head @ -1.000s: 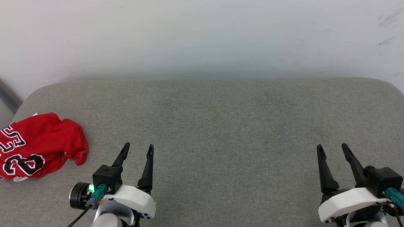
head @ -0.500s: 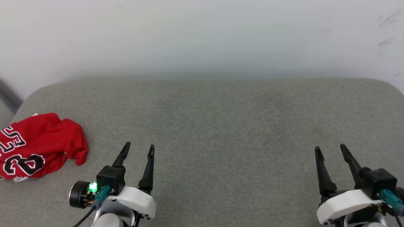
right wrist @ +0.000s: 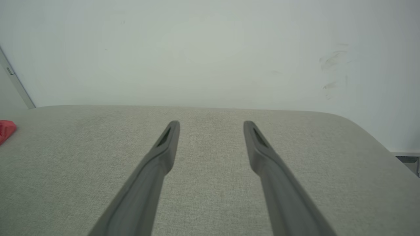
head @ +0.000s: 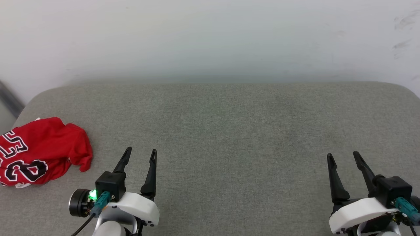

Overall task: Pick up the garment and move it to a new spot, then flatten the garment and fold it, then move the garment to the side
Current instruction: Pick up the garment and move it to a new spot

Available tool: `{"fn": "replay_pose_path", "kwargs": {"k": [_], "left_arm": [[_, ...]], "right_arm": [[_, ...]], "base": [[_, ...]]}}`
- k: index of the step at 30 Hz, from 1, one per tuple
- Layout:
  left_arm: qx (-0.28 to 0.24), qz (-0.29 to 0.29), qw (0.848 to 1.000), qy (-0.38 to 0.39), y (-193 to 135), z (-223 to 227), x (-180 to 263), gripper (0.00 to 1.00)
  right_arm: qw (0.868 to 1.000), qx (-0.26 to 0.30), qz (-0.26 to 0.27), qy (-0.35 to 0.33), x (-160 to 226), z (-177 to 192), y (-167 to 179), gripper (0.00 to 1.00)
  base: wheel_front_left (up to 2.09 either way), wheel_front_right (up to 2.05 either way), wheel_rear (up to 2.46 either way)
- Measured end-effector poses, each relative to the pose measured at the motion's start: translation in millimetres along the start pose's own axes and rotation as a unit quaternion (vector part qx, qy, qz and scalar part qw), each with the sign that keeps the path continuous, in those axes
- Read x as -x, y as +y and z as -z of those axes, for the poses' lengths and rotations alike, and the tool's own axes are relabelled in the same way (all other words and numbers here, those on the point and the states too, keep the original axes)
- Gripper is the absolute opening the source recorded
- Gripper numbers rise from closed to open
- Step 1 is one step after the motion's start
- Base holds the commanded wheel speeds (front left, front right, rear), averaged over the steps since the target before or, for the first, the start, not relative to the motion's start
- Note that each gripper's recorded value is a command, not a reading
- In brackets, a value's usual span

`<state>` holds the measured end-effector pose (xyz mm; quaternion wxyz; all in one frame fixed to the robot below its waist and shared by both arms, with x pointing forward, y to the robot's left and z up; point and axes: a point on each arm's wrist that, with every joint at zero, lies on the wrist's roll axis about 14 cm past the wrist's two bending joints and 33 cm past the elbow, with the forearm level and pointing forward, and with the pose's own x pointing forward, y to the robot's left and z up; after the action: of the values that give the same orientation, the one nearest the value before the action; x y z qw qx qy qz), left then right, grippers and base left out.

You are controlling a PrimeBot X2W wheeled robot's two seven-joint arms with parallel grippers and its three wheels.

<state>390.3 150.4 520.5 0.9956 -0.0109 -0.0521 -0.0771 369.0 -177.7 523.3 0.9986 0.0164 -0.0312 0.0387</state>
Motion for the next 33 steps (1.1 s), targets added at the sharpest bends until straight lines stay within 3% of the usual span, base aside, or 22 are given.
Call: {"fn": "replay_pose_path", "kwargs": {"k": [7,14,23,33], "left_arm": [[0.003,-0.037,0.999,0.0,23,-1,11,1.0],[-0.001,-0.107,0.994,-0.002,68,-4,36,1.0],[-0.002,-0.204,0.979,-0.011,123,-13,83,1.0],[-0.004,-0.283,0.959,-0.018,159,-19,132,1.0]], "right_arm": [[1.0,-0.001,-0.03,-0.005,-10,-3,20,1.0],[0.996,-0.008,-0.09,-0.003,-29,-2,61,1.0],[0.985,-0.017,-0.169,-0.002,-48,-1,119,1.0],[0.971,-0.023,-0.239,-0.003,-57,-2,171,1.0]], "base": [[0.0,0.0,0.0],[0.0,0.0,0.0],[0.0,0.0,0.0],[0.0,0.0,0.0]]}}
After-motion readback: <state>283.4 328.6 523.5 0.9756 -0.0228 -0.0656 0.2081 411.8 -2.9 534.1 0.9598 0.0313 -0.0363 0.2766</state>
